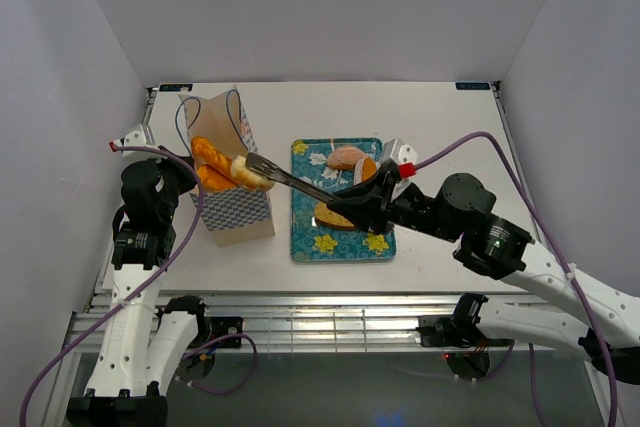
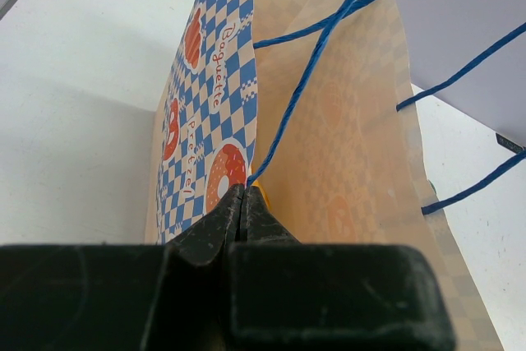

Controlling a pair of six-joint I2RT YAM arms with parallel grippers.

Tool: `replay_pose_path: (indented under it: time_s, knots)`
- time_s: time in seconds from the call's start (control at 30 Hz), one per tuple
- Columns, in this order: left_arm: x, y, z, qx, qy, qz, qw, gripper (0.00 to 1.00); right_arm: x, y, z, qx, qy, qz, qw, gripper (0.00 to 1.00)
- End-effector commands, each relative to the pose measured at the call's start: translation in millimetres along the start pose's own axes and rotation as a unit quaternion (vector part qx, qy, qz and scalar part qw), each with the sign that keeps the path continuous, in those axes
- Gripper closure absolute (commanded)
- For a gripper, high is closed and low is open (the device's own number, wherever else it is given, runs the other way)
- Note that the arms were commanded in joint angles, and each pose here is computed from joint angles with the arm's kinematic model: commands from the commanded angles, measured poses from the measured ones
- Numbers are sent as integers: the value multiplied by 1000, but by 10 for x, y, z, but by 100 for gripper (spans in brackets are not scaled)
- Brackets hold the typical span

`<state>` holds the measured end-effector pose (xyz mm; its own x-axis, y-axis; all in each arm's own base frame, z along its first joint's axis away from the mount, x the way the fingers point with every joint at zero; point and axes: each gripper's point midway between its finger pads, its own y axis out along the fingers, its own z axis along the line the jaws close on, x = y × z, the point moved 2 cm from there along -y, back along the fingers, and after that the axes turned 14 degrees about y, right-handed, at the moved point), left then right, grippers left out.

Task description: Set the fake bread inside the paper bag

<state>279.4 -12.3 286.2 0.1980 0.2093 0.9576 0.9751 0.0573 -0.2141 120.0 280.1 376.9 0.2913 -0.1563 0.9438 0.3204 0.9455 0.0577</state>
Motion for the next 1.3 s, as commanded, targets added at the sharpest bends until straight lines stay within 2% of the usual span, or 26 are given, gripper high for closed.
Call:
replay_pose_path:
  time_s: [0.0,0.47,0.7,0.73,0.8,0.83,0.87,1.13,1.27]
  knots:
    - [-5,-27,2,0,3,0,1000,91,335,166,116,32,-33,-47,998,92]
    - [-16,-22,-1,-1,3,1,1000,91,304,967,-113,12,-51,-18,998,92]
    - [-14,-27,-8,-3,3,1,1000,91,208,1108,-268,-19,-47,-7,999,92]
    - [-11,-26,-9,-3,3,0,1000,91,194,1109,-275,-20,-46,-7,999,84]
    - [-5,-32,-14,-5,3,0,1000,91,167,1103,-293,-23,-47,-6,999,76]
    - [-12,-31,-13,-5,3,1,1000,91,161,1104,-300,-24,-47,-7,999,67]
    - [-6,-32,-17,-5,3,0,1000,92,166,1100,-306,-25,-46,-8,999,62]
    - [4,-43,-20,-7,3,-2,1000,92,230,1067,-297,-30,-48,-13,998,55]
    - [11,-46,-19,-6,2,-4,1000,91,296,998,-259,-27,-49,-18,998,55]
